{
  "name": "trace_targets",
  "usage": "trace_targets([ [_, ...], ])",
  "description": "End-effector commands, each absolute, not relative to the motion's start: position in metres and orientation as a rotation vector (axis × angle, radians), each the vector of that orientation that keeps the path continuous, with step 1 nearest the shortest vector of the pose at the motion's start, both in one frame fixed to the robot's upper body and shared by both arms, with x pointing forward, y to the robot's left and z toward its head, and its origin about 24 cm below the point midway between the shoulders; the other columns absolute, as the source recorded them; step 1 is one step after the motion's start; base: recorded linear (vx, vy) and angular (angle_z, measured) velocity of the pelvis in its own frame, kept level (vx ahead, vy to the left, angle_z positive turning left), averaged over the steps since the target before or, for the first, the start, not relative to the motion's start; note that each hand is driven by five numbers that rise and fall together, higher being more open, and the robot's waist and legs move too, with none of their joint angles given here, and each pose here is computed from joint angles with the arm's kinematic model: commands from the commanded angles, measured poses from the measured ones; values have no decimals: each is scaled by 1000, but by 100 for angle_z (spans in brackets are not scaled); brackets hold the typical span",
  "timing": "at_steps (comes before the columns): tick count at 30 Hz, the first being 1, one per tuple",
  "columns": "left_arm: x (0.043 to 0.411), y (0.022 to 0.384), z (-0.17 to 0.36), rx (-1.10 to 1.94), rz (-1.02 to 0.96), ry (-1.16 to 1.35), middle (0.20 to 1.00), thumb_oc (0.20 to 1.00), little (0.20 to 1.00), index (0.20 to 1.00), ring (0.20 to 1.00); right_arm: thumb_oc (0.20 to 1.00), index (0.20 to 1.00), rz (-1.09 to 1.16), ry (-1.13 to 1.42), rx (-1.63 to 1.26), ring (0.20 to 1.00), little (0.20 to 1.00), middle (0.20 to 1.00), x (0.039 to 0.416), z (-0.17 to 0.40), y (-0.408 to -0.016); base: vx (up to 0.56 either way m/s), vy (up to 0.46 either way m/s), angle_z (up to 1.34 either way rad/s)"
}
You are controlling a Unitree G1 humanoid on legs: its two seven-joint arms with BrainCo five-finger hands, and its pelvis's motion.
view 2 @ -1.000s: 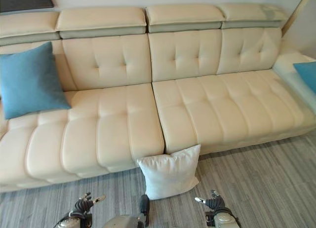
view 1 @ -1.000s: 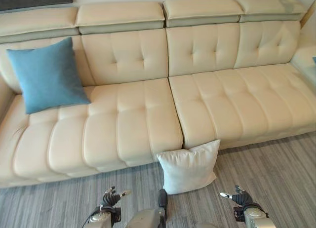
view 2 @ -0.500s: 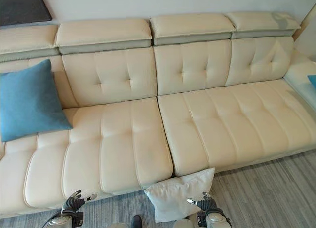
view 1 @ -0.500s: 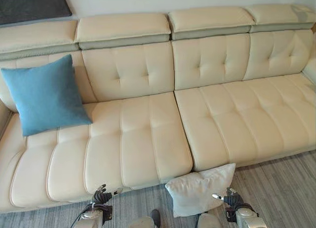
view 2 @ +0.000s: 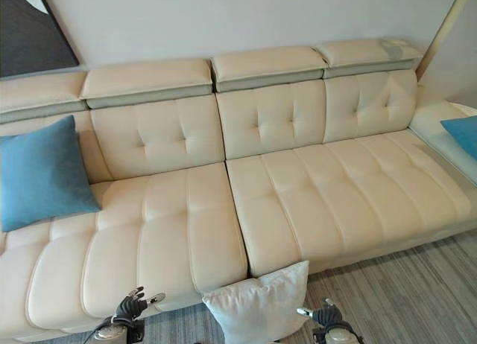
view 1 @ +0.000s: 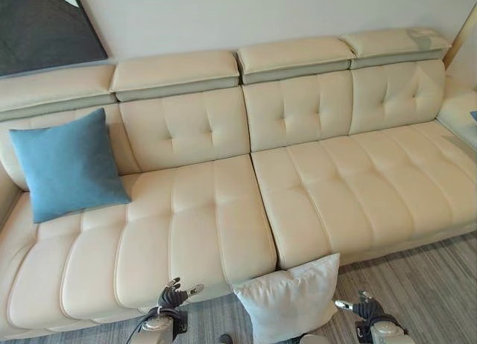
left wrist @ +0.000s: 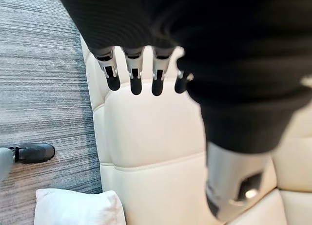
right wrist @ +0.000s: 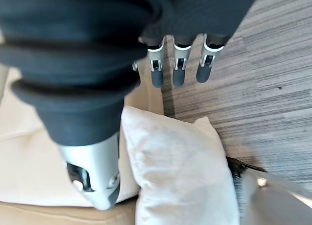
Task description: Pick up all the scattered cushions and arrange them neatly on the sofa.
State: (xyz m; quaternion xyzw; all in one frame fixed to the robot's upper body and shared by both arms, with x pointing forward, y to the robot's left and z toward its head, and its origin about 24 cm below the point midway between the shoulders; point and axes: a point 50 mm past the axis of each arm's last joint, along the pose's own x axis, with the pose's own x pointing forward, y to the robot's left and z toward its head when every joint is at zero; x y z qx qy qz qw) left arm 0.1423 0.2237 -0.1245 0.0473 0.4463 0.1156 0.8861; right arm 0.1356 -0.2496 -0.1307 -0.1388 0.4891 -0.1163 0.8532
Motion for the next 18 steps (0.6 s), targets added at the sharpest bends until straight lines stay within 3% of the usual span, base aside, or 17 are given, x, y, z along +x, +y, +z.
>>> trace_targets([
  [1,153,226,-123,159,216,907,1000,1000,1000,1000,1000,1000,1000,-248,975,-326,1000,1000,1000,157,-123,-253,5,-33,-3],
  [18,137,223,-141,179,218,1039,1000,1000,1000,1000,1000,1000,1000,-307,1132,-338,1000,1000,1000,129,-139,-264,1,-15,-1],
])
